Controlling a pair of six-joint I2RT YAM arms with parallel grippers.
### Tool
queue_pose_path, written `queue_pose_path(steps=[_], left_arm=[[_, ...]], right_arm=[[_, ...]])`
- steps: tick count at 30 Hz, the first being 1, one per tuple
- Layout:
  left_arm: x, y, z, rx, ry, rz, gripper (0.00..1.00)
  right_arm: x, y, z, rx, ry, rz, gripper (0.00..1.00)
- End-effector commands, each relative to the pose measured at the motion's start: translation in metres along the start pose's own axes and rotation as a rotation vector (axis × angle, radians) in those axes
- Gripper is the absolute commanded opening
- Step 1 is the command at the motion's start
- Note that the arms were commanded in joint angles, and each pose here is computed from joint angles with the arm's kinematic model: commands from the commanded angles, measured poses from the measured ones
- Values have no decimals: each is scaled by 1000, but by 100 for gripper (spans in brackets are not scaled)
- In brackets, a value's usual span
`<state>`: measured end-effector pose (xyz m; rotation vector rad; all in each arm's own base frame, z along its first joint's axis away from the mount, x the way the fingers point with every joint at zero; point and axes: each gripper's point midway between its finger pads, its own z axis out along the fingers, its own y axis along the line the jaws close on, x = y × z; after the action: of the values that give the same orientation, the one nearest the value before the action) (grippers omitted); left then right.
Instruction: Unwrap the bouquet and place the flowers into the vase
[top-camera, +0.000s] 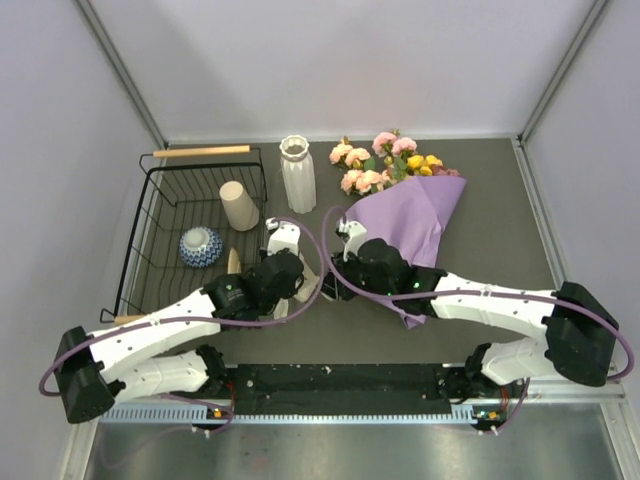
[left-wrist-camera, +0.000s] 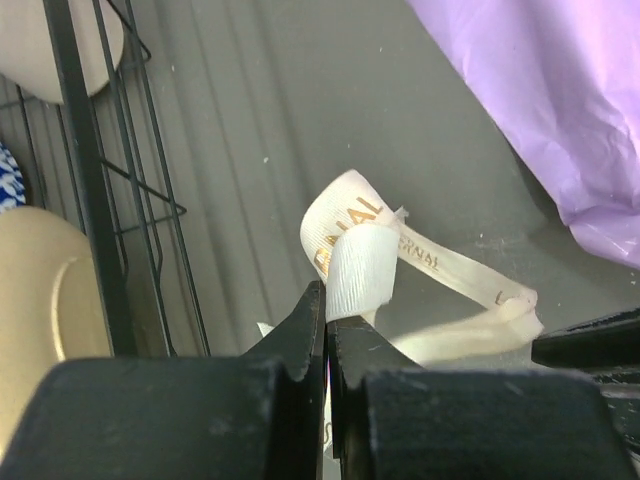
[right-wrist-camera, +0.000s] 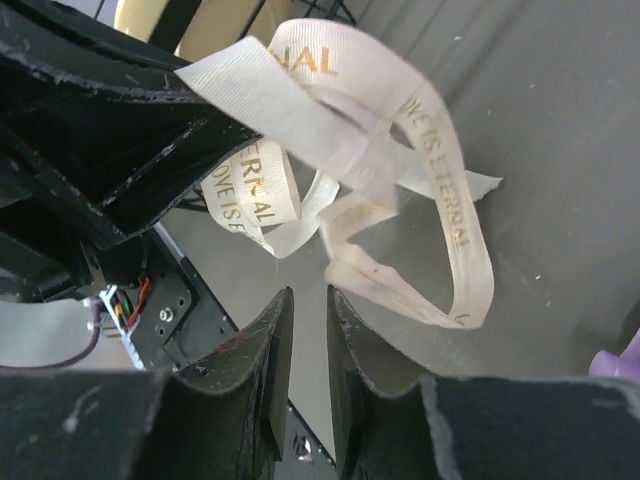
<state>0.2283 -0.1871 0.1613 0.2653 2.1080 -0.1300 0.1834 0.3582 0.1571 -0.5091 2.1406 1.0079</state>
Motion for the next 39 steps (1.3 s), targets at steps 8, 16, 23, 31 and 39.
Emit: queue_pose_path(steps=[8, 16, 23, 31, 39], left_arm=[[32, 21, -11, -64, 37, -216, 0], [29, 17, -17, 4, 16, -212, 53], [-6, -18, -33, 257, -103, -169, 67], [-41, -63, -59, 550, -244, -147, 69], [-75, -46, -93, 580, -409, -154, 70]], right_arm=[[21, 45, 20, -298, 99, 41, 26], [2, -34, 3, 47, 18, 68, 57], [14, -104, -41, 363, 129, -272, 69], [28, -113, -45, 492, 190, -455, 72], [36, -141, -40, 837, 282, -699, 75]])
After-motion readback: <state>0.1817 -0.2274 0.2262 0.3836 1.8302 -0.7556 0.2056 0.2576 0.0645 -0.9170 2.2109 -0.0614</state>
